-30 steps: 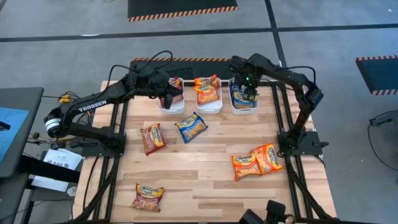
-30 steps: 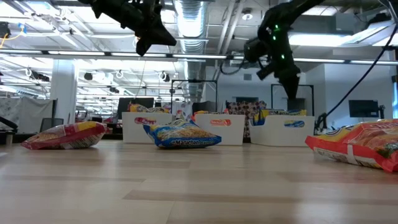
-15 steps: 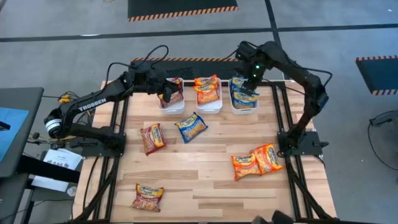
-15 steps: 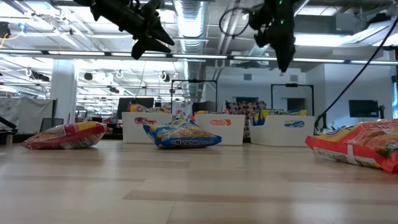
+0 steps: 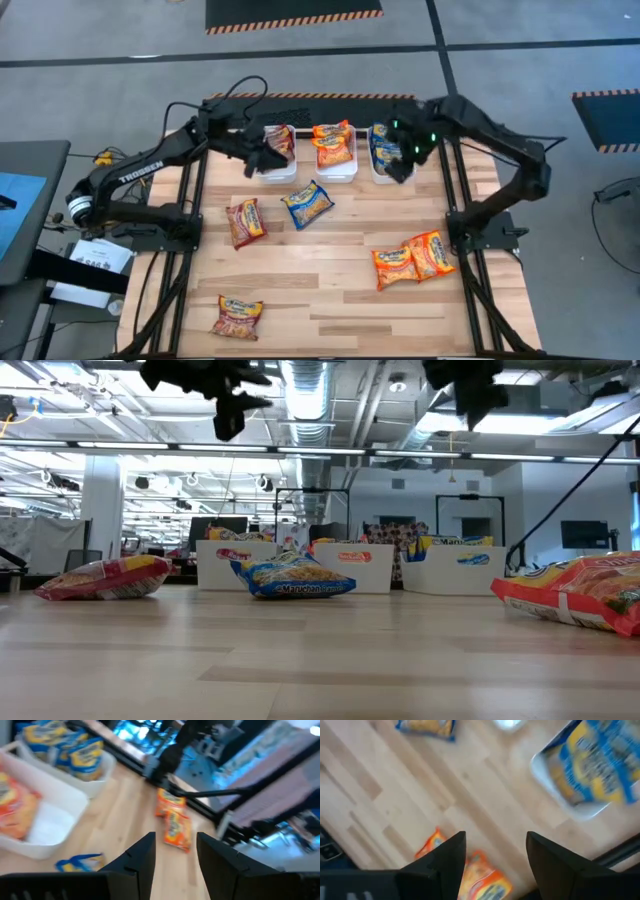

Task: Sort Maruchan noodles
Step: Put the orange noodle pack into the middle white bin

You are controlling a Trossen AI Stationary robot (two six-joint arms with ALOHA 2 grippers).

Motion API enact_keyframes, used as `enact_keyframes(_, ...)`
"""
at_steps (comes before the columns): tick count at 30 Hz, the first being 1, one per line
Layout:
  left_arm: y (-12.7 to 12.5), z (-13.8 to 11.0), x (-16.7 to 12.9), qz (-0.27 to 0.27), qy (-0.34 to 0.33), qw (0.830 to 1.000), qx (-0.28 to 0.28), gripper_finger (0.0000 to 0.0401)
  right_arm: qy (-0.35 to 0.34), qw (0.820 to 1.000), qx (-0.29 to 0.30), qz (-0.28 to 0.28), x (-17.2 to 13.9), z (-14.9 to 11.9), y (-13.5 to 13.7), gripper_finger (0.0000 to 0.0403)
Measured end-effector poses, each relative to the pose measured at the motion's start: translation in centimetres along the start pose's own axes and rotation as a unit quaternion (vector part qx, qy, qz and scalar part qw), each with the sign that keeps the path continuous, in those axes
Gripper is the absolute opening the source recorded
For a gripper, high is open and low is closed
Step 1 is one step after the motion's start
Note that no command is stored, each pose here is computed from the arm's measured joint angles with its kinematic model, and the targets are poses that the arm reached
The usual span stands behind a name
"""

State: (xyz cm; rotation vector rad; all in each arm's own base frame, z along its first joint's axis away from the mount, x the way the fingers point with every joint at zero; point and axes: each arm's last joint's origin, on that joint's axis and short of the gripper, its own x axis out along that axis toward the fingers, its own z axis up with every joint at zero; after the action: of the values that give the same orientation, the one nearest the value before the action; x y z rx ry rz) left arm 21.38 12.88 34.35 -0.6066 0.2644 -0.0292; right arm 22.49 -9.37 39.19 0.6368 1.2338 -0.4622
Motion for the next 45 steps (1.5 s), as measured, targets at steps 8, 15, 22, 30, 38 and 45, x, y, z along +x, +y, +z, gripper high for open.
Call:
enact_keyframes(8, -2.0, -0.3, -2.1, -0.021, 0.000, 1.000, 0.014, 0.0128, 0.086, 0.995, 0.050, -0.027, 4.2, -5.3, 4.3, 0.0232)
enact_keyframes(15, -2.6, -1.5, -2.6, -0.011, 0.043, 0.999, 0.021, 0.0128, 0.110, 0.991, 0.069, -0.026, 8.0, -8.4, 7.4, 0.0232)
enact_keyframes(22, -3.4, -2.9, -2.0, -0.024, 0.093, 0.995, 0.034, 0.0128, 0.104, 0.994, 0.030, -0.010, 11.3, -10.6, 9.2, 0.0232)
enact_keyframes(30, -4.4, -3.4, -1.3, -0.028, 0.105, 0.993, 0.040, 0.0128, 0.127, 0.985, -0.113, 0.031, 13.9, -11.8, 9.1, 0.0232)
enact_keyframes(38, -4.5, -3.5, -0.9, 0.038, 0.084, 0.995, 0.025, 0.0128, 0.141, 0.967, -0.205, 0.057, 16.7, -12.2, 7.7, 0.0232)
enact_keyframes(45, -4.3, -3.4, -0.9, 0.075, 0.070, 0.995, 0.012, 0.0128, 0.119, 0.956, -0.257, 0.077, 18.7, -12.5, 7.2, 0.0232)
